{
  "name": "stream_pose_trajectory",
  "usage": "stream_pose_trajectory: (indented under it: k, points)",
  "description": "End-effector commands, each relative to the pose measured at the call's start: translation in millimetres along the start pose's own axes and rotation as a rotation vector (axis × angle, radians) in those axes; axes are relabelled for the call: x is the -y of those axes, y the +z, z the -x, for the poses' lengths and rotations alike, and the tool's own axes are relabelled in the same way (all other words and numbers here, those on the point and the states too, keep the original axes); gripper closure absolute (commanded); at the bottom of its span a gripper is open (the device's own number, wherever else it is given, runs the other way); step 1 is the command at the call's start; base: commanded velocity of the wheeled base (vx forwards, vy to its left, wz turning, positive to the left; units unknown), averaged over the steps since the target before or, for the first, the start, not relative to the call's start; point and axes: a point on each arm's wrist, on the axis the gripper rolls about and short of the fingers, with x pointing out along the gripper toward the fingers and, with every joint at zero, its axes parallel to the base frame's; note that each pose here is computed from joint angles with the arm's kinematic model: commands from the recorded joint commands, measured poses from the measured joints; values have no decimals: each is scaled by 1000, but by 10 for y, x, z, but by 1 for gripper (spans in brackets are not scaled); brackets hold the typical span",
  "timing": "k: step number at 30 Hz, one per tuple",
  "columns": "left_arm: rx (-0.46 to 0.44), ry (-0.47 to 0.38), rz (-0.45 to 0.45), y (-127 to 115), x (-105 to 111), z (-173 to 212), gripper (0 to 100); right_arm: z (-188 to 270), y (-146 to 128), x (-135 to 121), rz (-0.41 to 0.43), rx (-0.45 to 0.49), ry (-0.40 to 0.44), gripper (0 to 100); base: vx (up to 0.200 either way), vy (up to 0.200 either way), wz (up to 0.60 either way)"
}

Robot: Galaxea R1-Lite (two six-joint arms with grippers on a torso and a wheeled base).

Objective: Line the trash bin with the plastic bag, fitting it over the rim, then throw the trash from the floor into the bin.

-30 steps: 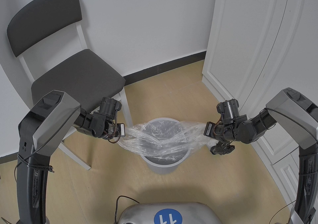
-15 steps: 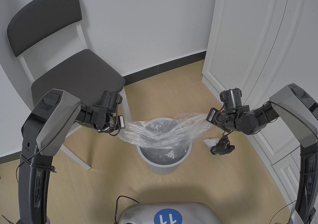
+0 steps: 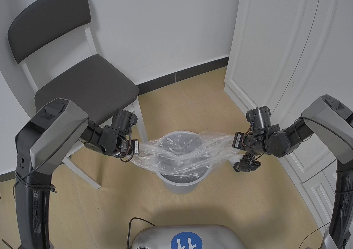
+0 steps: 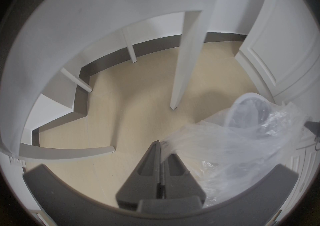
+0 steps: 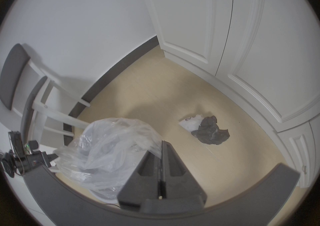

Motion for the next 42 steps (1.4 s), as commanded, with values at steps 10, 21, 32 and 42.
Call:
stream_pose_trajectory:
  k: [10,21,32,42]
  points:
    - [141,95,-253,-295,30,277,100,83,-319,251,275,55,-96,100,0,0,0]
    - [199,154,-391,-494,-122,84,100,39,-579,629,524,130,-124,100,0,0,0]
    - [190,163,-396,-496,-171,62,100,37,-654,766,596,110,-146,100,0,0,0]
    - [221,84,-422,-596,-36,301,100,109,-672,669,594,147,-77,100,0,0,0]
